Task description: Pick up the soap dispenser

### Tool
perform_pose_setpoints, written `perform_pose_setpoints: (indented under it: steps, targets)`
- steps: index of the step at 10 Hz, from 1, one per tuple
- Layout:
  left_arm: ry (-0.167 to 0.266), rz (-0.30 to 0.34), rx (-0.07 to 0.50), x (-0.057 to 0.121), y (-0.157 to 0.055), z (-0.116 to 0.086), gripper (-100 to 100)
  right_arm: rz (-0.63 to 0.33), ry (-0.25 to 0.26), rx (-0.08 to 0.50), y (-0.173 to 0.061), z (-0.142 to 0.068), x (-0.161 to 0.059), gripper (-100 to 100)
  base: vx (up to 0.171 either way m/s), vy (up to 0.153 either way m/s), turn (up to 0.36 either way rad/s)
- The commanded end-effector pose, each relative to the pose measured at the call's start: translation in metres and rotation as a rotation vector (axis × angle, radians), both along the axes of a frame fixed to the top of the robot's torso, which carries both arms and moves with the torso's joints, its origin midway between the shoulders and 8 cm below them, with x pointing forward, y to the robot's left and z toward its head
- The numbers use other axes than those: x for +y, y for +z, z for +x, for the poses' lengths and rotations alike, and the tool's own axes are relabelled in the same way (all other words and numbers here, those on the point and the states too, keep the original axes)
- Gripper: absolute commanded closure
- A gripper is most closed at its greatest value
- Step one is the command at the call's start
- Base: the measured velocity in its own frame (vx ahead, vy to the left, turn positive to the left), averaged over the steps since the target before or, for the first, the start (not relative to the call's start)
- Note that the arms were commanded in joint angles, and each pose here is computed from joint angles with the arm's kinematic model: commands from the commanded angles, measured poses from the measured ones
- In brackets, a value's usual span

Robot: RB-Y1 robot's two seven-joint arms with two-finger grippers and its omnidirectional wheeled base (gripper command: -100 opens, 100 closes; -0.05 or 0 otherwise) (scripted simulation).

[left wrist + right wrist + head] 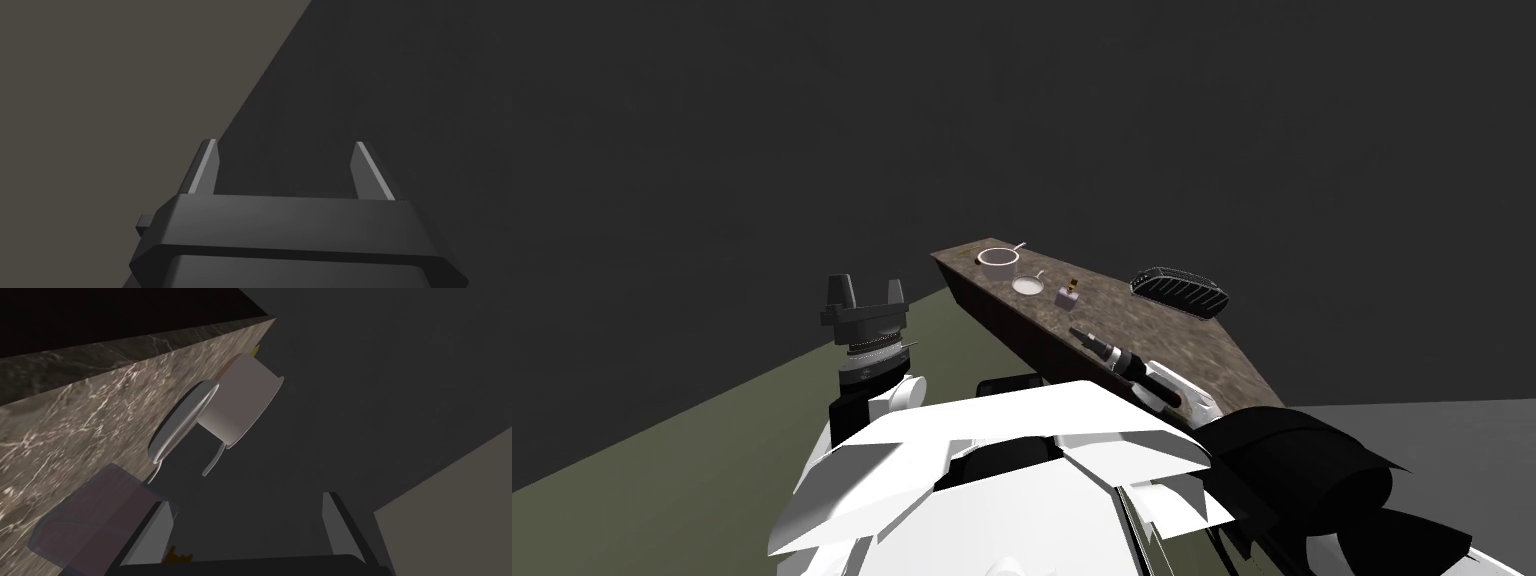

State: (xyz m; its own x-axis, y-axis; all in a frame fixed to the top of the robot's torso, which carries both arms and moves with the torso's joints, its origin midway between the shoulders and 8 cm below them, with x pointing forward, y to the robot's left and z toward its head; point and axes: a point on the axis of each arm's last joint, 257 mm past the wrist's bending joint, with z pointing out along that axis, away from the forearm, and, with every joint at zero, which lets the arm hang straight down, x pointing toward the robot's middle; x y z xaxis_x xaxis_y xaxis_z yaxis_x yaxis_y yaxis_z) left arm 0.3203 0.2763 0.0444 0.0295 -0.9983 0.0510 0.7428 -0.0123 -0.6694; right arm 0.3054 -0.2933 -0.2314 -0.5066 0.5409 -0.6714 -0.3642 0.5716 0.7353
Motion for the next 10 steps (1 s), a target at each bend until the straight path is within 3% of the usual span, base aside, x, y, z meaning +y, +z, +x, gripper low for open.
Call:
perform_pose_setpoints:
  steps: [1, 2, 5, 7, 10]
  targets:
    - [0.0, 0.0, 0.0, 0.0, 0.0, 0.0, 0, -0.055, 0.018, 0.052, -0.019, -0.008, -0.013, -100, -0.017, -0.006, 0.196]
    - [0.0, 0.0, 0.0, 0.0, 0.0, 0.0, 0, -0.077, 0.032, 0.057, -0.019, -0.008, -0.016, -100, -0.016, -0.011, 0.105]
    - [0.0, 0.0, 0.0, 0.0, 0.0, 0.0, 0, -0.181, 0.063, 0.155, -0.051, -0.026, -0.047, -100, -0.02, -0.013, 0.15]
    - [0.0, 0.0, 0.0, 0.0, 0.0, 0.0, 0, -0.218, 0.084, 0.162, -0.049, -0.027, -0.053, -100, -0.01, -0.012, 0.036]
    - [0.0, 0.0, 0.0, 0.0, 0.0, 0.0, 0, -0.331, 0.115, 0.257, -0.072, -0.046, -0.09, -100, -0.011, -0.014, 0.163]
